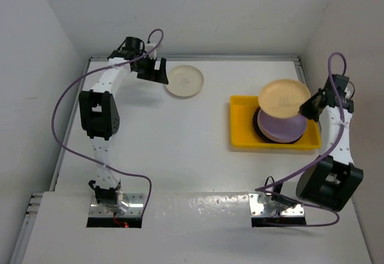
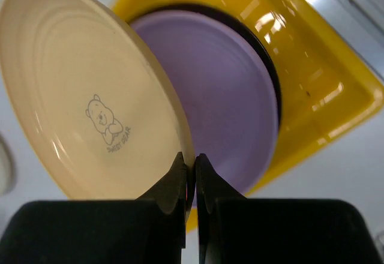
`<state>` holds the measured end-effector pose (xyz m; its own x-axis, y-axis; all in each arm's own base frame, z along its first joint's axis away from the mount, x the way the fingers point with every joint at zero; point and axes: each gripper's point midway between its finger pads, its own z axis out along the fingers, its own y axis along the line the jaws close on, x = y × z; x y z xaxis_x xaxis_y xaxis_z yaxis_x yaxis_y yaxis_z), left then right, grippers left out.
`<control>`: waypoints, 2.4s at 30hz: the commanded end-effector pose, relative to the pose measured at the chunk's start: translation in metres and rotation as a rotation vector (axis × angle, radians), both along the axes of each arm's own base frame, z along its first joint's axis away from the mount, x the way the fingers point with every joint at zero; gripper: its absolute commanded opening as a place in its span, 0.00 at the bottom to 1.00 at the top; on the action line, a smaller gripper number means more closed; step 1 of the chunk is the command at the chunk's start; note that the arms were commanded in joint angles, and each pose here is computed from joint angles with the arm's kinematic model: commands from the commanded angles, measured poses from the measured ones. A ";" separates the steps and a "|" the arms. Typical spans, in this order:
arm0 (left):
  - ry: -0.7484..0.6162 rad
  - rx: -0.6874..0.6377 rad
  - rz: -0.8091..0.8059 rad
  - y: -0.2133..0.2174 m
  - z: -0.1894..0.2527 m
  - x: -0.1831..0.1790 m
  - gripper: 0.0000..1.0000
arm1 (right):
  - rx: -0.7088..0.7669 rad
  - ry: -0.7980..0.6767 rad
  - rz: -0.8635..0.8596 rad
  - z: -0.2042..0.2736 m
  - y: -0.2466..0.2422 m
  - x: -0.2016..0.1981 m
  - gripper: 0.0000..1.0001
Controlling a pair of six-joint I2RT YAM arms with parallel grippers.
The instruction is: Place the plates into the plastic bin on the countertop
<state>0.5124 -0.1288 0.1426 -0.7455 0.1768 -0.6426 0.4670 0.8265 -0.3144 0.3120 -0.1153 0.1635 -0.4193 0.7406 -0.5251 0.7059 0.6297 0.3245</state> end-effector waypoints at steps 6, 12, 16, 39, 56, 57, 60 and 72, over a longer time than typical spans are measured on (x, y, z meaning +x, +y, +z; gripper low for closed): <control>-0.066 -0.016 -0.032 -0.033 0.010 0.015 1.00 | 0.063 0.076 0.033 -0.046 0.007 -0.038 0.00; -0.041 0.035 0.050 -0.035 -0.024 0.031 1.00 | 0.025 0.135 0.024 -0.063 -0.005 -0.040 0.30; -0.047 0.110 0.117 -0.039 -0.054 0.049 1.00 | -0.065 0.236 0.002 -0.063 -0.021 -0.051 0.75; -0.154 0.022 -0.039 -0.063 0.013 0.041 0.00 | -0.261 -0.125 0.561 0.073 0.141 0.059 0.75; -0.161 -0.071 -0.403 -0.115 0.122 -0.090 0.00 | -0.084 -0.224 0.944 0.058 0.323 0.110 0.50; -0.159 -0.080 -0.410 -0.117 0.123 -0.091 0.00 | -0.082 -0.191 0.939 0.039 0.321 0.105 0.45; -0.177 -0.099 -0.432 -0.123 0.132 -0.096 0.00 | -0.057 -0.180 0.917 0.028 0.318 0.098 0.18; -0.184 -0.002 -0.366 -0.107 0.122 -0.088 1.00 | 0.012 -0.249 0.542 0.058 0.196 0.068 0.00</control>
